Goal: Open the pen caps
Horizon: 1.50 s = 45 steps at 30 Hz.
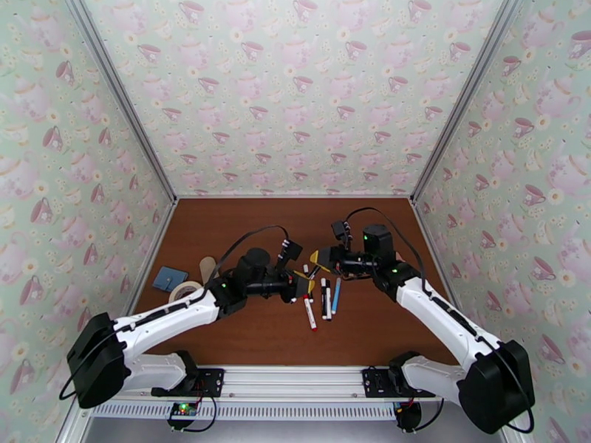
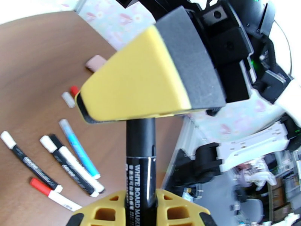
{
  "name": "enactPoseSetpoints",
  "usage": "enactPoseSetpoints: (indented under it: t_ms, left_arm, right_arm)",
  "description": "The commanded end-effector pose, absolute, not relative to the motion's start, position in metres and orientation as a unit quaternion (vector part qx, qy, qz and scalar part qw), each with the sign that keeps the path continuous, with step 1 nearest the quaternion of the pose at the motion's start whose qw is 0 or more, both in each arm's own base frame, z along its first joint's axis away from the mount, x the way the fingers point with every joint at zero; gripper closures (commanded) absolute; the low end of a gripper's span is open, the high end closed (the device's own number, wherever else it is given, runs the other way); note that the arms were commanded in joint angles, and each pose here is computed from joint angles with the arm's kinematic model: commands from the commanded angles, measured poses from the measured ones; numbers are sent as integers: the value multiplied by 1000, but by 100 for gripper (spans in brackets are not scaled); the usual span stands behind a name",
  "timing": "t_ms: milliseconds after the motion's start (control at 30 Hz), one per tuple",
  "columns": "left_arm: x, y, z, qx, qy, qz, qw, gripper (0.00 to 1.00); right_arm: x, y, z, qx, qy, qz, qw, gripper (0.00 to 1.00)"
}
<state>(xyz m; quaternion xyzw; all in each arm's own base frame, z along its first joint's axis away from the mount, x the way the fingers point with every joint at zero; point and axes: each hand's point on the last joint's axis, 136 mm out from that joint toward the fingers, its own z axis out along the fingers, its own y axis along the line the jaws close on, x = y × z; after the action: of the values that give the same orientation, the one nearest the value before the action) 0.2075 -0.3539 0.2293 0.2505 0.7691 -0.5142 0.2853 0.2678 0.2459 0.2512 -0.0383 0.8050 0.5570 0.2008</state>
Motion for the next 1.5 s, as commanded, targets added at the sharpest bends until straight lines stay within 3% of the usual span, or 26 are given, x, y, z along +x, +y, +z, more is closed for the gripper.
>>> enactPoseSetpoints:
  t_ms: [0, 133, 200, 333, 500, 667, 933, 1467]
  left_arm:
    - [175, -353, 225, 269, 768, -545, 199, 98]
    - [183, -356, 215, 276, 795, -493, 220, 99]
    - [182, -359, 216, 284, 793, -491, 220, 99]
    - [182, -362, 215, 287, 794, -488, 221, 99]
    - [184, -367, 226, 289, 783, -500, 231, 99]
    - [191, -365, 229, 281, 788, -490, 246, 99]
    - [203, -371, 230, 265, 786, -496, 258, 99]
    - [212, -378, 228, 238, 781, -512, 266, 99]
  right_arm:
    - [324, 195, 261, 40, 809, 484, 331, 100]
    - [327, 192, 258, 50, 815, 470, 334, 97]
    - [328, 192, 260, 48, 816, 469, 333, 77]
    - [326, 197, 267, 35, 813, 481, 326, 59]
    - [313, 204, 258, 24, 820, 488, 299, 42]
    - [297, 205, 241, 34, 828, 486, 276, 32]
    - [270, 224, 231, 21, 825, 502, 259, 33]
    - [263, 238, 239, 27, 809, 525, 264, 56]
